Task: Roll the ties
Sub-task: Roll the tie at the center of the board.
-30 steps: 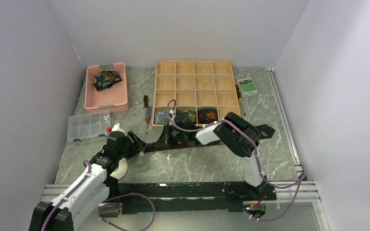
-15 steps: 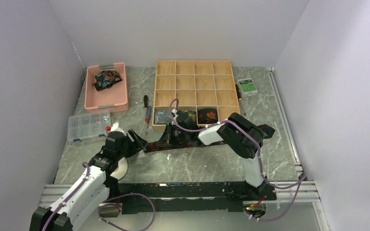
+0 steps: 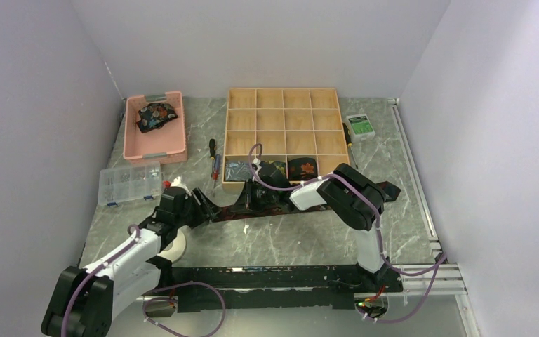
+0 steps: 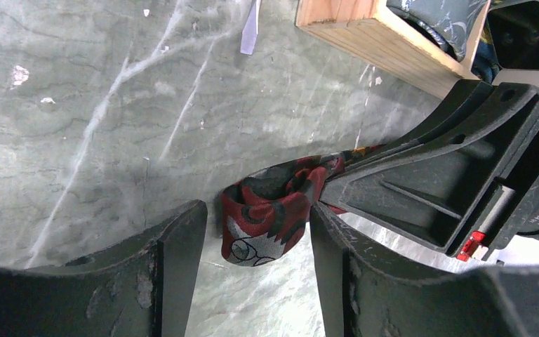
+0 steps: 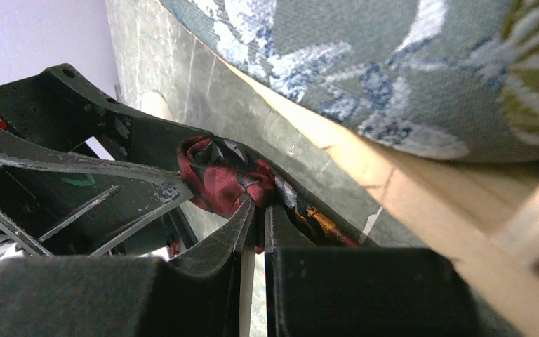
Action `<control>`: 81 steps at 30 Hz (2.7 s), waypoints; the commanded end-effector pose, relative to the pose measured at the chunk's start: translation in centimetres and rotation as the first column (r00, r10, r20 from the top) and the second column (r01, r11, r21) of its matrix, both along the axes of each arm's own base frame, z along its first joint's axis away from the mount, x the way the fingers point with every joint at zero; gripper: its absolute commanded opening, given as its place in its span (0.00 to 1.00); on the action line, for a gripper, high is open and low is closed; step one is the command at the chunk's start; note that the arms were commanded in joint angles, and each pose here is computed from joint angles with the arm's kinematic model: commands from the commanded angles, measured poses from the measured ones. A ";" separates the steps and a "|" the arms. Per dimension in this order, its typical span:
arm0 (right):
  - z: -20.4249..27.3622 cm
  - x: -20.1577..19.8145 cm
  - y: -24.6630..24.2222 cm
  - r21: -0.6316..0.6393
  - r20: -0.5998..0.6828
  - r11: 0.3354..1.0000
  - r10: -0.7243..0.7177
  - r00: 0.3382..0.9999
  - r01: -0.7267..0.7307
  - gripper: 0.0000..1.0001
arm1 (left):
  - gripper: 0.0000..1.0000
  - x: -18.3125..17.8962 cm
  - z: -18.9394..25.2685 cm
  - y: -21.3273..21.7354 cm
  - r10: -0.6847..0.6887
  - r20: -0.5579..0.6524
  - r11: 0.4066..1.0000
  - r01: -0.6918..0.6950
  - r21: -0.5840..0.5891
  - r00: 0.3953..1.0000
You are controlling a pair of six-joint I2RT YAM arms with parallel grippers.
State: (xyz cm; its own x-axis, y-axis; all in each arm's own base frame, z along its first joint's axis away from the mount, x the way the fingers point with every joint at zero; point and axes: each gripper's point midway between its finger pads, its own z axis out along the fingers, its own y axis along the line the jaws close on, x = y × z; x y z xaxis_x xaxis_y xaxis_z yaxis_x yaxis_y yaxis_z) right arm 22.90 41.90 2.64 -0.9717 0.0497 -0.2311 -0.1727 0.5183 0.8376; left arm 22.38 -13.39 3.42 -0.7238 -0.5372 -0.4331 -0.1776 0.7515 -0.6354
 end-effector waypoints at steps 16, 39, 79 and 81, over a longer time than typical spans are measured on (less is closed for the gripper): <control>-0.3 0.7 -0.6 -0.030 0.033 0.999 -0.022 0.999 0.023 0.10 | 0.19 -0.2 0.3 -2.1 -0.119 0.035 0.990 0.121 -0.070 0.992; 2.7 3.6 -6.0 -0.320 0.322 0.940 -0.010 0.947 0.119 0.23 | 0.03 0.8 1.3 3.1 0.005 -0.185 0.919 0.068 0.389 0.983; -0.3 -0.7 -2.7 -0.581 0.435 0.813 0.270 0.859 0.039 0.00 | 0.03 -0.1 1.8 1.6 -0.035 -0.147 0.924 0.088 0.371 0.989; 0.3 -0.5 -2.9 -0.572 0.447 0.818 0.254 0.858 0.056 0.00 | 0.03 -0.3 1.6 1.5 -0.037 -0.151 0.927 0.091 0.364 0.988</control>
State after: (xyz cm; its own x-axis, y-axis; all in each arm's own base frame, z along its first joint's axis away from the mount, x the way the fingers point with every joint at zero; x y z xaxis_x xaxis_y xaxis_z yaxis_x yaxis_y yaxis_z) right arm 23.18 39.87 2.18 -0.7238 -0.3122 -0.6153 -0.5384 0.8133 0.2207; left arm 21.98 -11.45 4.84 -0.8301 -0.2943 -0.4735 -0.1922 0.9483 -0.2525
